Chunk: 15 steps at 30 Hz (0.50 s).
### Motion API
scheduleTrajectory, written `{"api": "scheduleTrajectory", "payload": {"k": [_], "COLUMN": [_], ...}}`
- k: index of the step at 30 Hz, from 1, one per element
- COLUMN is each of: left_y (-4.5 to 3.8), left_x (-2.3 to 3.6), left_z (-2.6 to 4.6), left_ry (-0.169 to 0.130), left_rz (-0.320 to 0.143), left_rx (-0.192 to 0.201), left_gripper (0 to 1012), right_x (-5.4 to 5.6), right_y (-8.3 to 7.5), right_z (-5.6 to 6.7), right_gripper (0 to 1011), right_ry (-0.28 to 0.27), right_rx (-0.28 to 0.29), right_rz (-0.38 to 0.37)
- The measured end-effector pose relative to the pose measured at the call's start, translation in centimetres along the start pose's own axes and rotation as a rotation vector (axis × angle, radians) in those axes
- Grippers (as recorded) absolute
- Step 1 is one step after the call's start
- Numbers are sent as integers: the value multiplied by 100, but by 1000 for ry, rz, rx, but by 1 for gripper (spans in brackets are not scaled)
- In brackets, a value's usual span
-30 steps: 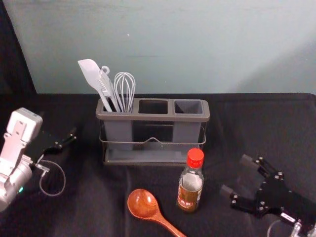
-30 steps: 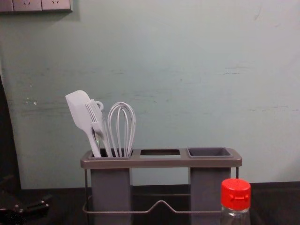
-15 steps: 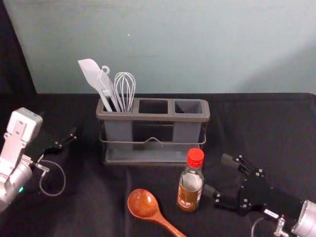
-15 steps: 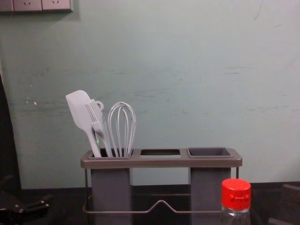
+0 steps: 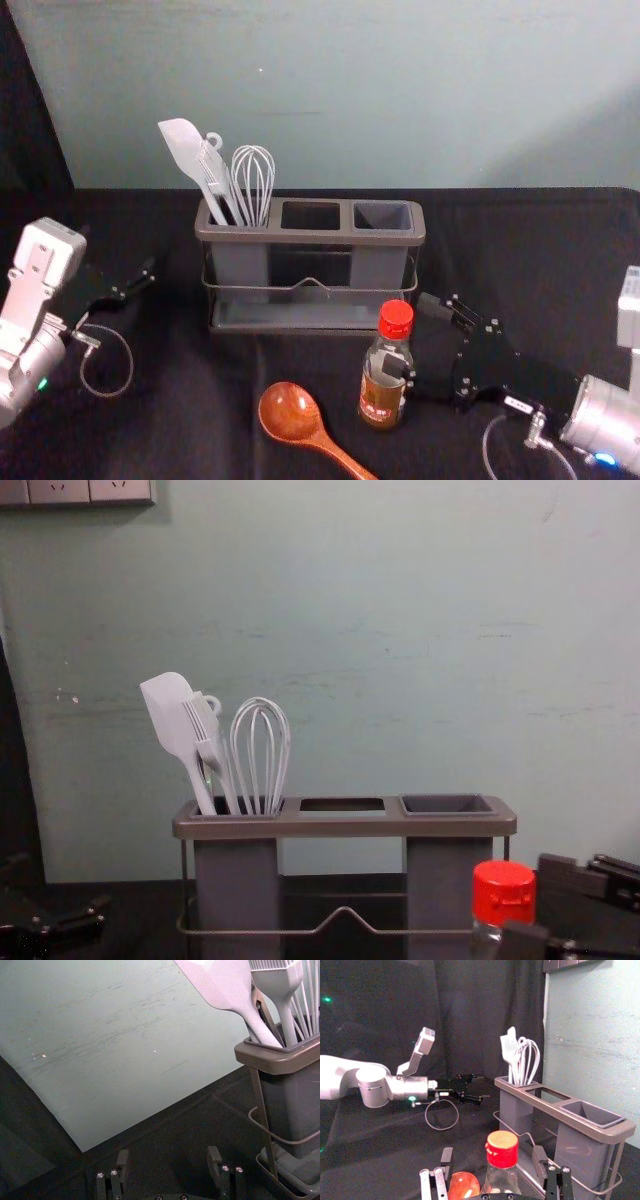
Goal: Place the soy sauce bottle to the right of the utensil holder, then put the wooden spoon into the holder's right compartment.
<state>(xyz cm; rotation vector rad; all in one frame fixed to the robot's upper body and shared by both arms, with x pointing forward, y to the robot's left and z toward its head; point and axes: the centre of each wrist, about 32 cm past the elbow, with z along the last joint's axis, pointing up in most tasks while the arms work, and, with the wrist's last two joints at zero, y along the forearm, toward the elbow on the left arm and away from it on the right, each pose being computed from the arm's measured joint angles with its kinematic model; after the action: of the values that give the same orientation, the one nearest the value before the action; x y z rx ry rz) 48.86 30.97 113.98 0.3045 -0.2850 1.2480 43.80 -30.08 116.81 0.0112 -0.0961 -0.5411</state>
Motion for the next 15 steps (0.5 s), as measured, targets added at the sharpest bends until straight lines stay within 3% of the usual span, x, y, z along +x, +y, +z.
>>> {"api": "scheduleTrajectory", "payload": {"k": [6,15], "left_y": [0,0], "left_x": [0,0], "left_z": [0,0], "left_ry": [0,0], "left_rz": [0,0], "left_rx": [0,0], "left_gripper": [1011,1011], "right_x": [95,142], "right_y": [126,229], "right_z": [4,21], "right_gripper": [1002,1003], "right_ry": [1,-20], "right_rx": [-19,-40], "right_rz": [8,6]}}
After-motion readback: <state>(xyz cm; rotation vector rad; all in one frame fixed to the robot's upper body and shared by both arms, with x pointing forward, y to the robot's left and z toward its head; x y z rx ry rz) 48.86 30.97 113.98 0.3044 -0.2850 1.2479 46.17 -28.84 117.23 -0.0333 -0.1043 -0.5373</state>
